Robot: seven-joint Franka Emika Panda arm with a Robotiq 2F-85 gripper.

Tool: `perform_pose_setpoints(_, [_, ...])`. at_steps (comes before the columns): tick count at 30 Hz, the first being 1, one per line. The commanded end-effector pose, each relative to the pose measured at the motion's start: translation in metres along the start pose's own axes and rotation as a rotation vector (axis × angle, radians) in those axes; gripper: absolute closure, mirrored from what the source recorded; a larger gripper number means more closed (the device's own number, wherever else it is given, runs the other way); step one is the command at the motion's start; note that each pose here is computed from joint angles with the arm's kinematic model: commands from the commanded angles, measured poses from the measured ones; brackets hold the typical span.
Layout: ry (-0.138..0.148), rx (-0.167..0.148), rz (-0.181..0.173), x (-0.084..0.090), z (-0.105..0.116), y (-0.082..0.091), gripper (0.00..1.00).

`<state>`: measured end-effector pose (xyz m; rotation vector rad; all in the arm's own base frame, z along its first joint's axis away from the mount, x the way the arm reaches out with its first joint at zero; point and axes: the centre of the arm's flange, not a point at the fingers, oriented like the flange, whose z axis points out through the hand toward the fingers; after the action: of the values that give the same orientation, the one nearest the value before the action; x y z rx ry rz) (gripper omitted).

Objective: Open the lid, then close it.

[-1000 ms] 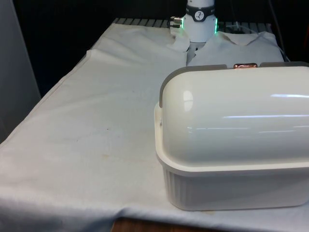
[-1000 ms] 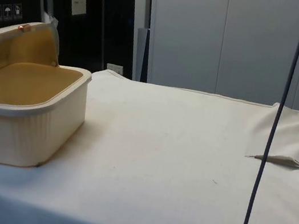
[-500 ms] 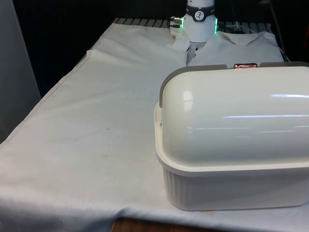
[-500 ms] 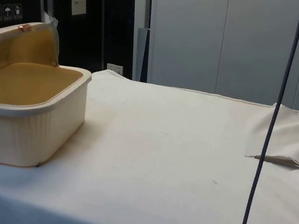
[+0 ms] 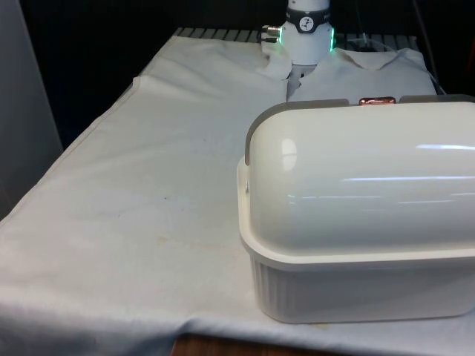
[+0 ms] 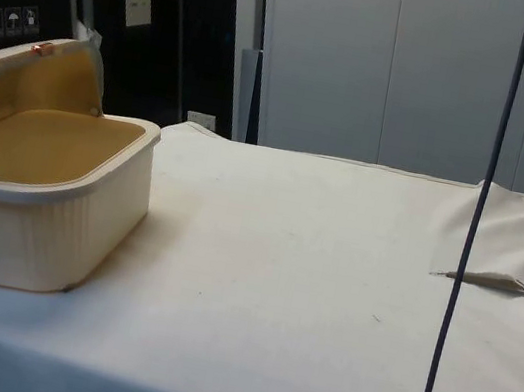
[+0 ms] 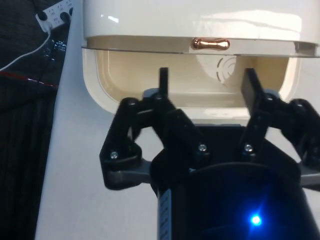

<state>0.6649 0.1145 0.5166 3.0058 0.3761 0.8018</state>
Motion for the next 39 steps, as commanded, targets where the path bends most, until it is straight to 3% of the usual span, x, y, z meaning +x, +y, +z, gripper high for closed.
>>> perform_pose_setpoints(1, [-0.007, 0.0, 0.002, 0.0, -0.001, 0.0, 0.25])
perform_pose_setpoints(5, [0.0, 0.0, 0.0, 0.0, 0.0, 0.0, 0.04])
perform_pose_setpoints(8, [0.006, -0.003, -0.001, 0.008, 0.009, 0.0, 0.0])
perform_pose_setpoints(20, [0.009, -0.006, -0.003, 0.022, 0.04, -0.001, 0.0])
perform_pose_setpoints(23, [0.004, -0.009, -0.006, 0.022, 0.043, -0.001, 0.0])
perform_pose_setpoints(25, [-0.004, -0.006, -0.004, 0.023, 0.059, -0.001, 0.0])
perform_pose_setpoints(30, [-0.008, -0.012, -0.004, 0.023, 0.069, 0.0, 0.0])
perform_pose_setpoints(31, [-0.012, -0.008, 0.002, 0.023, 0.08, 0.003, 0.0])
perform_pose_setpoints(39, [-0.027, -0.011, 0.018, 0.019, 0.094, 0.012, 0.0])
